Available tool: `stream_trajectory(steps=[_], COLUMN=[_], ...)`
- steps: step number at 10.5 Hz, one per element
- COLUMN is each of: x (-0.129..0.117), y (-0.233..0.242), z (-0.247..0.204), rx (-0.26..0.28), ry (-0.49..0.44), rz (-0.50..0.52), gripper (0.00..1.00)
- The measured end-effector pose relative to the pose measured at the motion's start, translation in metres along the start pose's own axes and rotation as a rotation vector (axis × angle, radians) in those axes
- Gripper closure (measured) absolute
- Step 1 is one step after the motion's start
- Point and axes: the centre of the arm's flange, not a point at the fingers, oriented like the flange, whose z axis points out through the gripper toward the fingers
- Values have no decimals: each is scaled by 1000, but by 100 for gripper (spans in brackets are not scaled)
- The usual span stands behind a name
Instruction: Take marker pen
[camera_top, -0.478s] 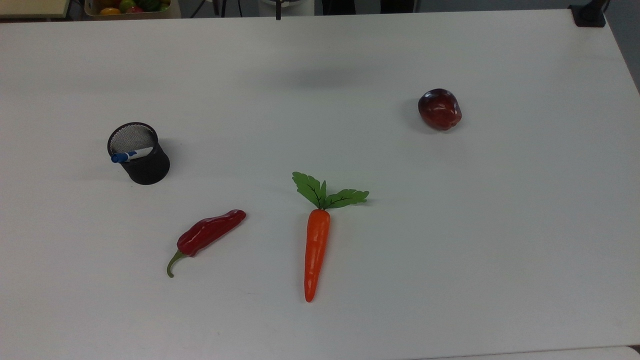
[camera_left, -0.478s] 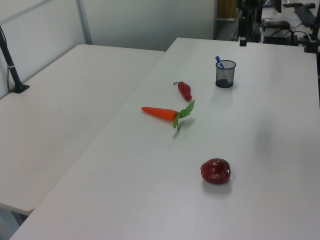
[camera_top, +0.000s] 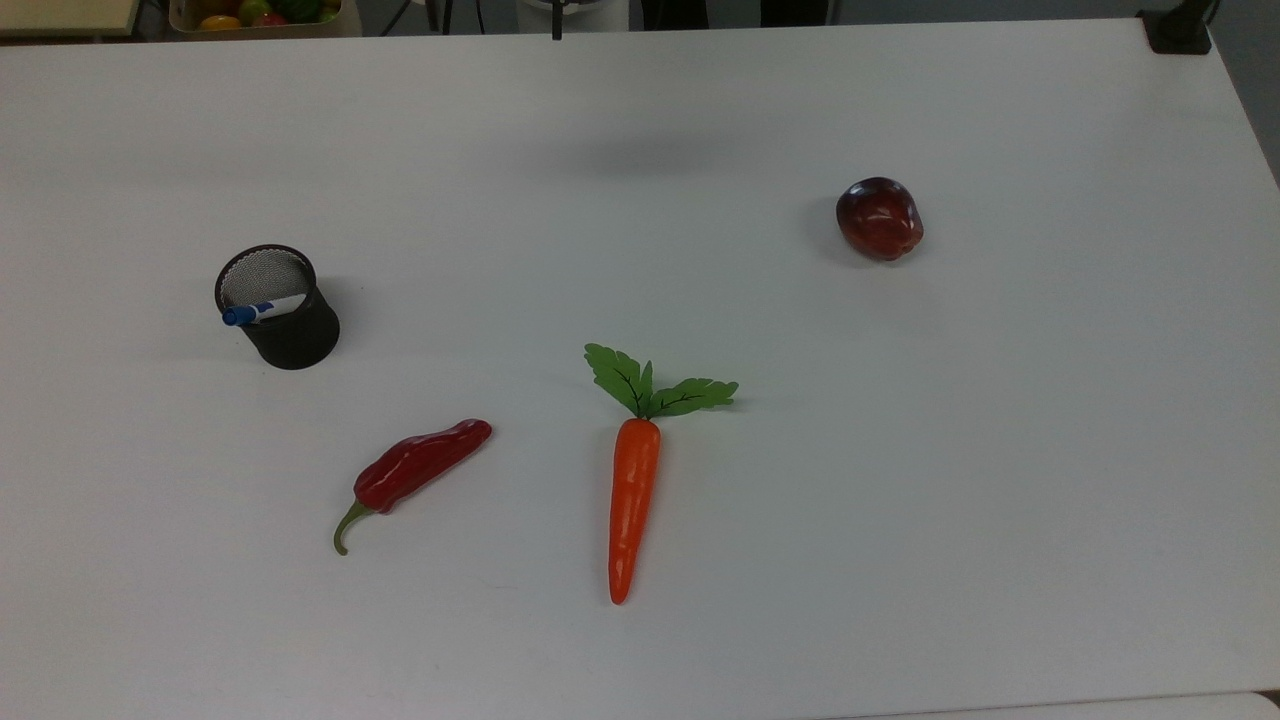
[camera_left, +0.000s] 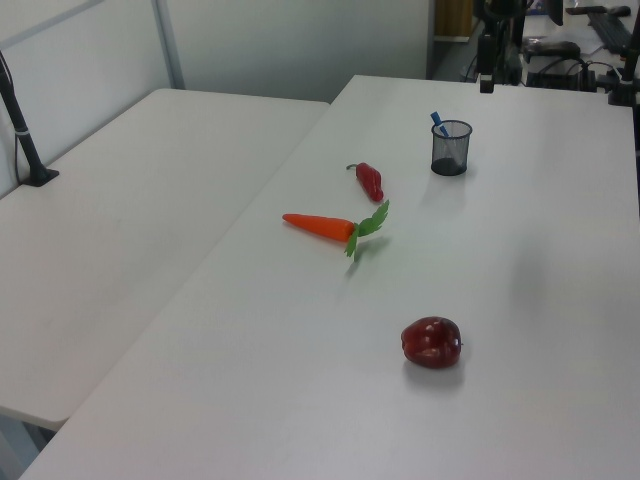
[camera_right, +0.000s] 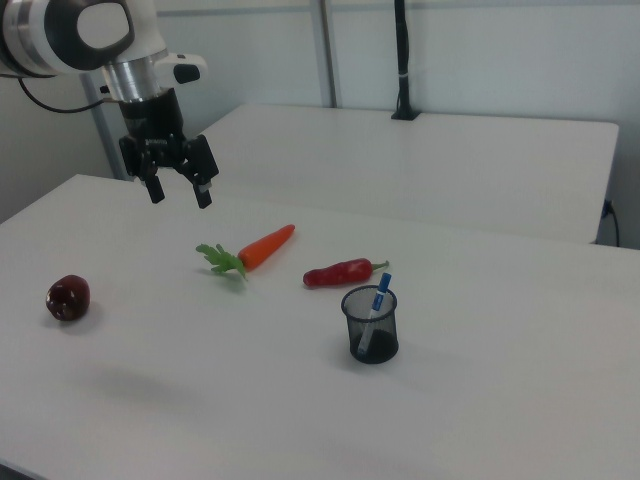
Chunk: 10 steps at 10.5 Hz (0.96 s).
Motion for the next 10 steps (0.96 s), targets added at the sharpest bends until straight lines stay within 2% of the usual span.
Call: stream_trajectory(steps=[4, 8, 10], x=[0, -9, -10], y=[15, 103, 140], z=[3, 5, 6], rx=[1, 4, -4], ry=[-5, -5, 32], rz=[11, -3, 5], gripper=[0, 0, 0])
